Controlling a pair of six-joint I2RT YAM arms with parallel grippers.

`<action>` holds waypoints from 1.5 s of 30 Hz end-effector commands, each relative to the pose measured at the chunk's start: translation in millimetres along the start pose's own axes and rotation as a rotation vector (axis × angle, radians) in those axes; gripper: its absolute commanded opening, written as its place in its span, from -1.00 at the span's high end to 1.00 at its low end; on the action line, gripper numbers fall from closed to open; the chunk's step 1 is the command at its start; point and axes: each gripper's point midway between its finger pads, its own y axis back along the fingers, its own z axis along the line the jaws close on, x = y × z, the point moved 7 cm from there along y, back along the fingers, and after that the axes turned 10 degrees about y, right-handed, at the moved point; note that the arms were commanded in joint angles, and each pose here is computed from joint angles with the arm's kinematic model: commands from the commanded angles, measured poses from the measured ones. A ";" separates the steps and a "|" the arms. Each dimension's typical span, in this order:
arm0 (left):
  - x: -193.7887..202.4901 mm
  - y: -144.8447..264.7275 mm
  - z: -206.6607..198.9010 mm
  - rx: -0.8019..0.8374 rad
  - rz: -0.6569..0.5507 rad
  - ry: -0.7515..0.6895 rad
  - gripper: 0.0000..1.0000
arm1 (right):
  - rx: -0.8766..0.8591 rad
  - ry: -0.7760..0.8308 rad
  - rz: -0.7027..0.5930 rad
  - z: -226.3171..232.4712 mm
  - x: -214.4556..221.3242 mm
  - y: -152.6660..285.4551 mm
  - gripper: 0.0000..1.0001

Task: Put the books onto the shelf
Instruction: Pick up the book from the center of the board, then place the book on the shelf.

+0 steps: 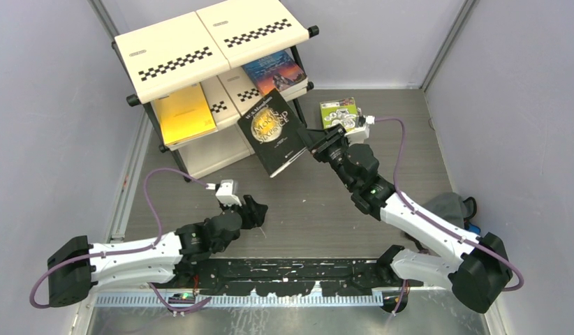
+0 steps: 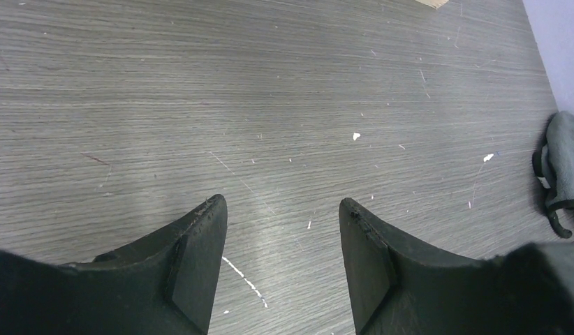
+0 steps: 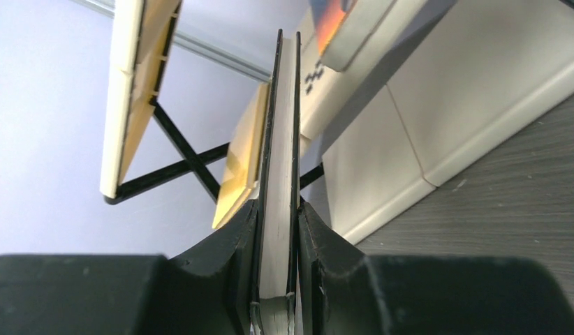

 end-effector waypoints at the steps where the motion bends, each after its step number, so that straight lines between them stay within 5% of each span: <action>1: -4.6 -1.6 -2.7 -0.004 -0.039 0.011 -0.21 | -0.277 -0.120 -0.219 78.0 -59.6 12.2 0.98; 14: -7.6 0.4 -2.2 -0.010 -0.045 0.001 -0.22 | -0.375 -0.212 -0.220 110.5 -53.0 -14.3 0.98; 45: -3.8 14.9 25.6 -0.035 -0.035 0.010 -0.21 | -0.394 -0.357 -0.236 158.9 41.9 -160.3 0.98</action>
